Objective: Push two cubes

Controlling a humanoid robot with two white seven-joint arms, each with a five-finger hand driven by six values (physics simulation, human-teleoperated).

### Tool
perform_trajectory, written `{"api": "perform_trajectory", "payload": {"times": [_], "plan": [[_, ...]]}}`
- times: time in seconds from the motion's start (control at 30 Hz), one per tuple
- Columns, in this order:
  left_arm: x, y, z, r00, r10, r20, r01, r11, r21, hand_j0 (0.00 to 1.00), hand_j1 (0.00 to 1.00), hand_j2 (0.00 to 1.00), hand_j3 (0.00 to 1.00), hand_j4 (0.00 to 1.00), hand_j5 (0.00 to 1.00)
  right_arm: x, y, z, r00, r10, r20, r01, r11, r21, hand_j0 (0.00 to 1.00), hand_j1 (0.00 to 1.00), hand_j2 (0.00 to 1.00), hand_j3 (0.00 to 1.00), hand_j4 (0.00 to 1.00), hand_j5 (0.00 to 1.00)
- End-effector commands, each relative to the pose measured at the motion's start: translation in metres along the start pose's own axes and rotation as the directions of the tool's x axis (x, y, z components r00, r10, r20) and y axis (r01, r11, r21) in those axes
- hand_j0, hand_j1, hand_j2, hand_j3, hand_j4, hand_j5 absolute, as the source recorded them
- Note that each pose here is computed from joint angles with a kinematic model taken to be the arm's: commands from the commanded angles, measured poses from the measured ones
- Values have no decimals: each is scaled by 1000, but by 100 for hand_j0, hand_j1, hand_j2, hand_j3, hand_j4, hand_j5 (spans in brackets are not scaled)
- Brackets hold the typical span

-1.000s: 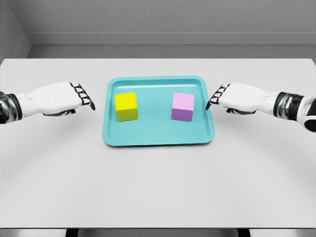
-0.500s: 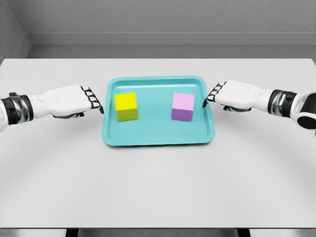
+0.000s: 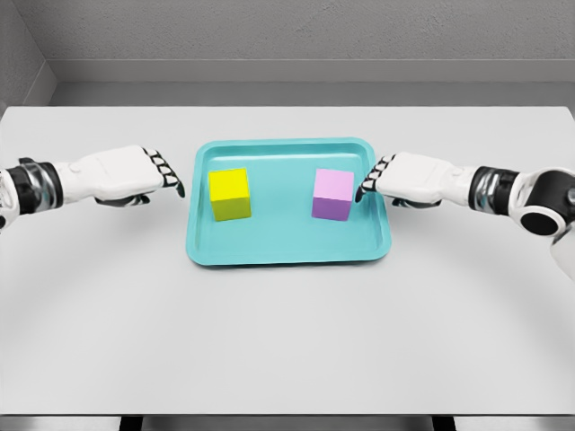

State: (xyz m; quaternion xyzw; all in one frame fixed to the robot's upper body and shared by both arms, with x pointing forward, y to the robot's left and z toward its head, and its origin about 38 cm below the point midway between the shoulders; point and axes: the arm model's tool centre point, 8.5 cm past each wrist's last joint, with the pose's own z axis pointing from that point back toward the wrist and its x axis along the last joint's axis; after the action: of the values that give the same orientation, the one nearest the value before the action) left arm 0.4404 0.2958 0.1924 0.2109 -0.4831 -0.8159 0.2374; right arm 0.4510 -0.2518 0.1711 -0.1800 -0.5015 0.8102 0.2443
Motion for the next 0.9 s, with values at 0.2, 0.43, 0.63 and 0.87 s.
{"api": "perform_trajectory", "payload": {"times": [0.2, 0.43, 0.63, 0.87], "plan": [[8, 2, -21, 1000, 11, 28, -11, 1000, -3, 68, 68, 68, 68, 68, 68, 8, -5, -14, 1000, 1, 23, -1, 1000, -5, 70, 70, 70, 70, 70, 70], [14, 4, -29, 999, 12, 48, -12, 1000, -10, 68, 68, 68, 68, 68, 68, 2, -3, -13, 1000, -8, 7, 8, 1000, 4, 69, 69, 69, 69, 69, 69], [19, 8, -36, 998, 9, 63, -9, 1000, -4, 68, 68, 68, 68, 68, 68, -7, -2, -11, 1000, -8, -17, 9, 1000, 17, 70, 70, 70, 70, 70, 70], [20, 11, -39, 998, 8, 66, -8, 1000, -2, 68, 68, 68, 68, 68, 68, -8, -13, -17, 1000, 2, -14, -2, 1000, -1, 70, 70, 70, 70, 70, 70]]}}
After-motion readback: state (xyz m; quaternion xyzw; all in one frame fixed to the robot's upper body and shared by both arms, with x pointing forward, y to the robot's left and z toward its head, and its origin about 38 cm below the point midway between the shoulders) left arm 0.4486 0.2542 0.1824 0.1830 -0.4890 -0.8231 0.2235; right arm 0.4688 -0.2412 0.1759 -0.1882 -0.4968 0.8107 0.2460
